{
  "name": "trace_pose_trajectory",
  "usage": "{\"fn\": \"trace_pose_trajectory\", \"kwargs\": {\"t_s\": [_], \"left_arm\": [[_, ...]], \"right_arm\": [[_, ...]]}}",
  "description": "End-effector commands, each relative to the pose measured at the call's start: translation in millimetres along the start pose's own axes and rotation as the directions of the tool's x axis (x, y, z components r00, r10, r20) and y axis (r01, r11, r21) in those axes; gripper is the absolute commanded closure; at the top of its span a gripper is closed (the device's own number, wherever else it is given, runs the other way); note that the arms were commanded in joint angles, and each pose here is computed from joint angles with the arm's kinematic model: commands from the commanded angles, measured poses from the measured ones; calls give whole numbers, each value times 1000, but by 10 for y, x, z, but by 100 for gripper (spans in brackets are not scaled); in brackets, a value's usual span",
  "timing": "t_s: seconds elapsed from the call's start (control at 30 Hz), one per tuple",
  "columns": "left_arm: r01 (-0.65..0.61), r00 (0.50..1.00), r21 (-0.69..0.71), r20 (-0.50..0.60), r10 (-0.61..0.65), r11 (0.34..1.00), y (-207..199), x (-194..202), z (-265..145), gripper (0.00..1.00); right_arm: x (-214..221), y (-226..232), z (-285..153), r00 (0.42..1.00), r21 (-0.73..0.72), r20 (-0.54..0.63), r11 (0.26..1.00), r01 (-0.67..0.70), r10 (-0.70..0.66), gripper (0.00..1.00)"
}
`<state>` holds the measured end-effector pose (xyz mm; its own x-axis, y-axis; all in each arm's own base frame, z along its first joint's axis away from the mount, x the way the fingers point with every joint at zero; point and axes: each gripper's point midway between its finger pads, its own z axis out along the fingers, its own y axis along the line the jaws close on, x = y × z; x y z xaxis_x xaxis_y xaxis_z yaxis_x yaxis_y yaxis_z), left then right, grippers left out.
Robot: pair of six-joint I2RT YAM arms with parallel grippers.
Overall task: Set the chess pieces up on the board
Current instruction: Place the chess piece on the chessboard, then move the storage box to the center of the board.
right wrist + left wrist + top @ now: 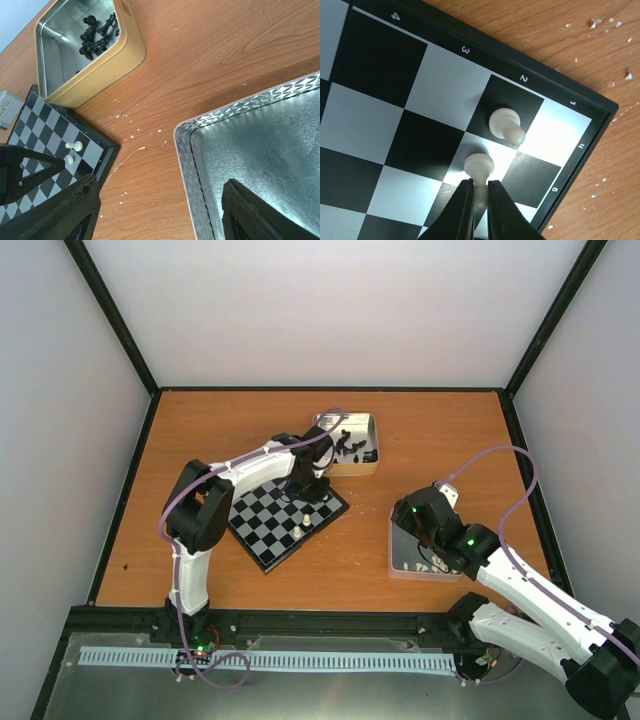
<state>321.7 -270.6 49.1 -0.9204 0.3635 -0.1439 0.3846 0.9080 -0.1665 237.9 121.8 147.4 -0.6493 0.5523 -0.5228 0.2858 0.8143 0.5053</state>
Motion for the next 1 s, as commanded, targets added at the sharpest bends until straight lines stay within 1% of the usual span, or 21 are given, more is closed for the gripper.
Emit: {"fn": "trace_pose_trajectory", "kwargs": {"t_s": [0.0,0.1,0.23,0.37,0.5,0.57,0.67,0.77,0.83,0.9,0.97], "left_arm": [[2,1000,14,-12,-2,1000,2,66,-90,99],[1,1000,3,-25,-1,1000,36,134,-58,98],[2,1000,3,-20,-2,1000,34,120,-64,98],[1,1000,20,0,-1,1000,-9,43,-83,92],[0,1000,31,1,0,1000,-36,7,-73,84],[-2,1000,24,8,1,1000,-29,-9,-99,77],[-4,999,20,34,4,1000,-37,-62,-196,63],[-15,996,37,93,12,999,-99,-193,-381,57],[-21,992,42,128,16,999,-125,-261,-485,54],[-26,986,44,168,19,999,-138,-313,-587,52],[-34,977,52,211,22,998,-155,-339,-691,52]], "right_arm": [[-39,-77,9,1000,29,29,1000,-8,7,33],[-37,-86,13,999,32,30,999,-10,9,33],[-27,-89,31,1000,34,28,999,-9,8,33],[-16,-87,40,1000,34,23,999,-9,8,33],[-27,-85,32,1000,35,26,999,-5,4,33],[-34,-89,23,1000,36,29,999,-6,5,33],[-36,-84,21,1000,32,31,999,-7,6,33],[45,-47,52,1000,16,-14,1000,7,-6,33],[197,-91,97,996,25,-86,1000,13,-11,33],[380,-207,139,987,57,-162,998,23,-13,33],[522,-360,162,976,100,-215,994,46,-23,33]]}}
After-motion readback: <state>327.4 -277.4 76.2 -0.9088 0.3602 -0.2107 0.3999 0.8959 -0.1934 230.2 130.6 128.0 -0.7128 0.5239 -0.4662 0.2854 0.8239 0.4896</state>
